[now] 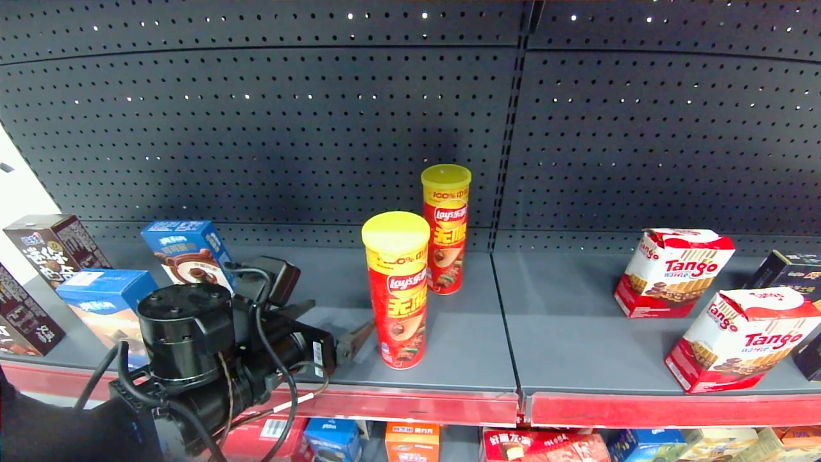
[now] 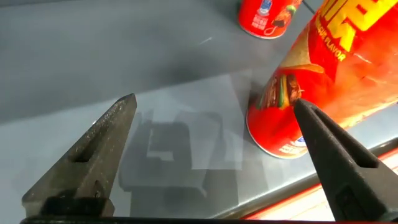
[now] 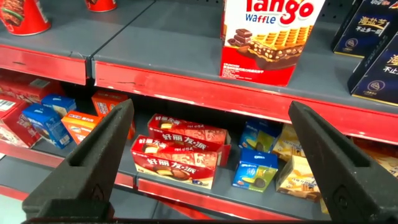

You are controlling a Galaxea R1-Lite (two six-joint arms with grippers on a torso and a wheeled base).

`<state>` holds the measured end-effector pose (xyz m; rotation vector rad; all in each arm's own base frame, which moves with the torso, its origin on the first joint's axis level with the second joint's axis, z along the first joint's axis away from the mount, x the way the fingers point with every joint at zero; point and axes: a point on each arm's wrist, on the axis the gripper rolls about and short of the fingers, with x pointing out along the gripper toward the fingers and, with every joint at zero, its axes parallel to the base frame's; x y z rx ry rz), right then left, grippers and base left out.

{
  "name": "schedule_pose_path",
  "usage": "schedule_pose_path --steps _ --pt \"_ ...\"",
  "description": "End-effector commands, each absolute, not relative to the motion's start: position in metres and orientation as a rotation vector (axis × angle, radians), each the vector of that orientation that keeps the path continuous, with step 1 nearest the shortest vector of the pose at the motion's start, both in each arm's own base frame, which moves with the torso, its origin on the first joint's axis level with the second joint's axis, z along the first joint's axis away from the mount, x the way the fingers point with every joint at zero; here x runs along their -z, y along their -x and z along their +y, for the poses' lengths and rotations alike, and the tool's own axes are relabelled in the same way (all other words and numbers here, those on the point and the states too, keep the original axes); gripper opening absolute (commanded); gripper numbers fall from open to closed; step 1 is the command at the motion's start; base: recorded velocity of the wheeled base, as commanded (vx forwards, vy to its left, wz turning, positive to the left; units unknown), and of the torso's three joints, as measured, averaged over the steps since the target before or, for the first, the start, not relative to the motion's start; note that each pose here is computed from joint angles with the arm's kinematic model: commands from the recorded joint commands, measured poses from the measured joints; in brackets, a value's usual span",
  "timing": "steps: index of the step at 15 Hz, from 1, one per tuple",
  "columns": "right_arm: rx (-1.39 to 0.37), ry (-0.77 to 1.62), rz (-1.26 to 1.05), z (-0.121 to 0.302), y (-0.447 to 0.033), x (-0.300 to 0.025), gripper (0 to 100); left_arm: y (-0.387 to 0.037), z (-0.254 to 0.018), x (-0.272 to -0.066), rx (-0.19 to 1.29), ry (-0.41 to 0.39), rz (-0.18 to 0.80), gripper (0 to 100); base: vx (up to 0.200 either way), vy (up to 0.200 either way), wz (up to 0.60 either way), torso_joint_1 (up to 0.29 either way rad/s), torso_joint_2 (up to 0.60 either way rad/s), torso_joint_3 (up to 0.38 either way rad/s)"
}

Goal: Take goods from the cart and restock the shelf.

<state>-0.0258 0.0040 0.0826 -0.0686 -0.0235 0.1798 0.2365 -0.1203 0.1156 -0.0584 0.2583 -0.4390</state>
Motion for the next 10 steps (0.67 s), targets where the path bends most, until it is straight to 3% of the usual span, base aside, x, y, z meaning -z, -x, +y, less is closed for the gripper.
schedule_pose_path --steps 1,10 --pt "-0.18 0.069 -0.021 0.004 0.026 -0.082 100 -0.238 -0.124 -0.115 0.443 0.06 0.258 100 0.0 0.0 0.0 0.0 0.0 0.0" --pt "-0.18 0.075 -0.022 0.004 0.026 -0.082 100 -0.259 -0.128 -0.114 0.417 0.089 0.249 100 0.0 0.0 0.0 0.0 0.0 0.0"
